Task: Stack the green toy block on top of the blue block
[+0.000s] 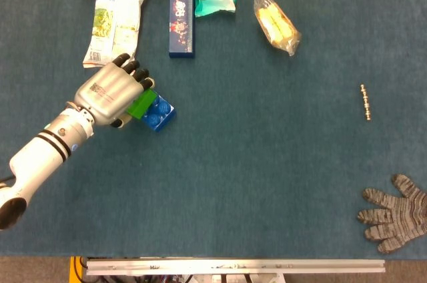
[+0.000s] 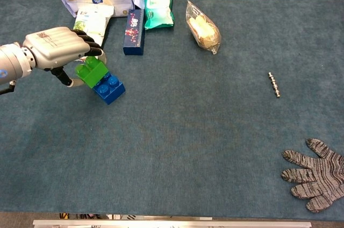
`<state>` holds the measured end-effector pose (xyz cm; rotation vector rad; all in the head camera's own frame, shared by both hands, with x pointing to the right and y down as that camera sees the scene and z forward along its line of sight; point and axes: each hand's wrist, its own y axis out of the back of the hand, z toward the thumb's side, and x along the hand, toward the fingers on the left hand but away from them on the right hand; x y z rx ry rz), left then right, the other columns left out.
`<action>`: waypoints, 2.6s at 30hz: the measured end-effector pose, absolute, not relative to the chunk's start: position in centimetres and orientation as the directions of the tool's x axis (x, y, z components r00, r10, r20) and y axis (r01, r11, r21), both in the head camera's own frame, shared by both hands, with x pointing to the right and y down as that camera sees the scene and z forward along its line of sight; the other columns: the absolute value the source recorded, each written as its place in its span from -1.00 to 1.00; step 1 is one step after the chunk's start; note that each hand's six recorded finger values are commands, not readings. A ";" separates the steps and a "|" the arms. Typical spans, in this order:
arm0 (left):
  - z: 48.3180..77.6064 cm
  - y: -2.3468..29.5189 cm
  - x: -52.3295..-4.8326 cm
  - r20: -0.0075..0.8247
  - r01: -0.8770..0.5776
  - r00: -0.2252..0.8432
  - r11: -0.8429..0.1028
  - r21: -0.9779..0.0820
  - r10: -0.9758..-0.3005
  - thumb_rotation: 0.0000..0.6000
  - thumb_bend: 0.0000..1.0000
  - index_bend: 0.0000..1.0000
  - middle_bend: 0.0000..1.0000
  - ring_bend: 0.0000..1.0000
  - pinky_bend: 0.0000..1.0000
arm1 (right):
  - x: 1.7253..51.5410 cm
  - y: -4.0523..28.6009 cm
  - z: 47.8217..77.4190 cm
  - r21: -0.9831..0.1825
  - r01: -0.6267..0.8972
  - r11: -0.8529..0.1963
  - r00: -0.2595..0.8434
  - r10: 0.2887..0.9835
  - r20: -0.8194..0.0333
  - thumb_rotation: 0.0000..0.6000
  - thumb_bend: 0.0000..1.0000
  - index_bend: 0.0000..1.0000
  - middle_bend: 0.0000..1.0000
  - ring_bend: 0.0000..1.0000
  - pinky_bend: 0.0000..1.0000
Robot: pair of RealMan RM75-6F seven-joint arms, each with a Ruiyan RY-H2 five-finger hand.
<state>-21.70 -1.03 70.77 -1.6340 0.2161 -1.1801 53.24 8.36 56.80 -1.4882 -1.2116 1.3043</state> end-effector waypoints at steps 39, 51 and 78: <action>71.3 -0.1 -21.0 0.558 0.466 0.516 -0.334 -0.820 -0.650 1.00 -0.41 -0.20 -0.50 -0.65 -0.74 | 53.4 8.5 56.7 -0.964 0.150 -0.220 0.003 0.975 -0.222 1.00 -0.55 -0.67 -0.50 -0.85 -0.70; 71.8 0.4 -20.9 0.566 0.481 0.513 -0.330 -0.812 -0.645 1.00 -0.41 -0.19 -0.50 -0.65 -0.74 | 53.4 8.5 56.7 -0.964 0.151 -0.220 0.003 0.975 -0.222 1.00 -0.55 -0.67 -0.50 -0.85 -0.70; 72.8 0.7 -20.8 0.574 0.479 0.508 -0.343 -0.808 -0.642 1.00 -0.42 -0.17 -0.50 -0.65 -0.74 | 53.5 8.4 56.7 -0.964 0.152 -0.217 0.001 0.976 -0.219 1.00 -0.55 -0.67 -0.49 -0.85 -0.70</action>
